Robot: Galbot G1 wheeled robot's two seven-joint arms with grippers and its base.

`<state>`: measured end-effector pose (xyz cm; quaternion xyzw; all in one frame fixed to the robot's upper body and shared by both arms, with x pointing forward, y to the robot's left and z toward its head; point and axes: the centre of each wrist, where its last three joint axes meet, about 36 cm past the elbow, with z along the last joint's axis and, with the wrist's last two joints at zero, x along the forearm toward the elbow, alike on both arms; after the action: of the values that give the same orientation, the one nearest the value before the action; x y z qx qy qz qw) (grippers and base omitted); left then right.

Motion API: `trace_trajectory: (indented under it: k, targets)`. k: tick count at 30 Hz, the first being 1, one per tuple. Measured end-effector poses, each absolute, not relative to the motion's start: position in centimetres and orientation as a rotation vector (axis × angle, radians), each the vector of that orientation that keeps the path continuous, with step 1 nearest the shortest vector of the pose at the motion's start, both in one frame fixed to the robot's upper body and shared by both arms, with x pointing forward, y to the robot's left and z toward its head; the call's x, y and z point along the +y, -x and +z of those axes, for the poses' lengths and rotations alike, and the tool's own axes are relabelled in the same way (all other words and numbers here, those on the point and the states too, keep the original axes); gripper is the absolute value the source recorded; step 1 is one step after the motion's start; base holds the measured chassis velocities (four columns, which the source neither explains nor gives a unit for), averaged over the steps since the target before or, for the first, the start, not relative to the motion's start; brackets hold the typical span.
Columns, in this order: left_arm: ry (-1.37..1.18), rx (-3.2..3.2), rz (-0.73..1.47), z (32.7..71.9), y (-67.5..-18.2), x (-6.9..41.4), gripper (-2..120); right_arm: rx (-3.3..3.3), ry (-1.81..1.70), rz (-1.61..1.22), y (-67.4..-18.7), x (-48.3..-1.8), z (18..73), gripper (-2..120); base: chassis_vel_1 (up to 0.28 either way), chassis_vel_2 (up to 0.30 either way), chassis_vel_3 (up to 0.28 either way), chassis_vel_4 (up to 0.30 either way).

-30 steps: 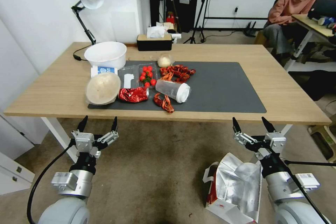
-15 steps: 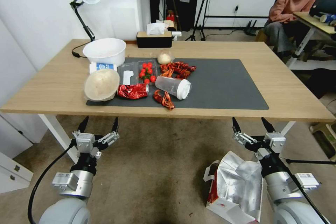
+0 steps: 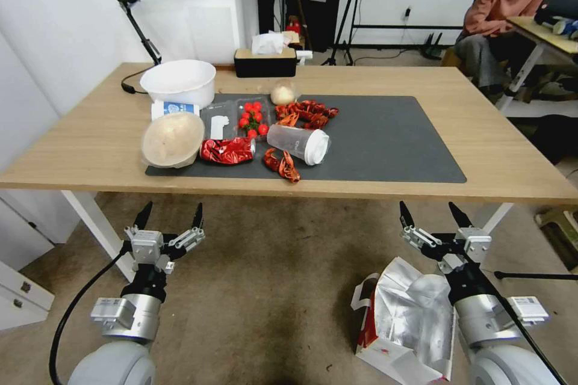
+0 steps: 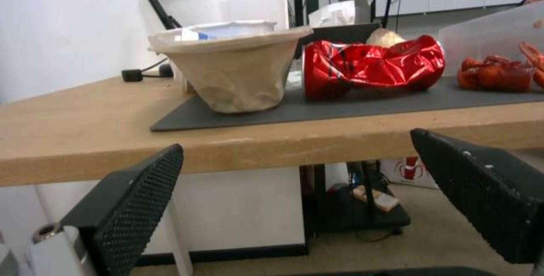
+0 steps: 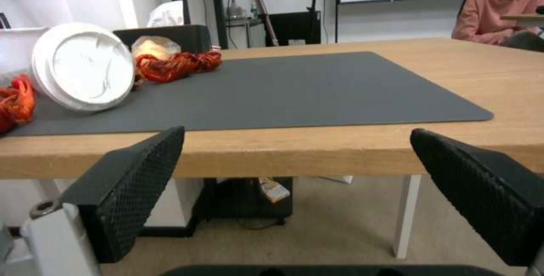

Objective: Pick up the food delivery bag from the floor and place it on the table.

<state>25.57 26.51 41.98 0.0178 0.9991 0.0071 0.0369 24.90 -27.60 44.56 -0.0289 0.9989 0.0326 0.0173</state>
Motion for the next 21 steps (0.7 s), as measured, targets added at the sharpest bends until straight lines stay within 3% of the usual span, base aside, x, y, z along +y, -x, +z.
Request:
trace_trajectory:
  k: [21]
  targets:
    - [-0.046,3.077,0.015,41.63,-25.66,26.45,100,3.1,0.082,0.118,-25.28,-27.48,44.28,100,0.0,0.0,0.0,0.0]
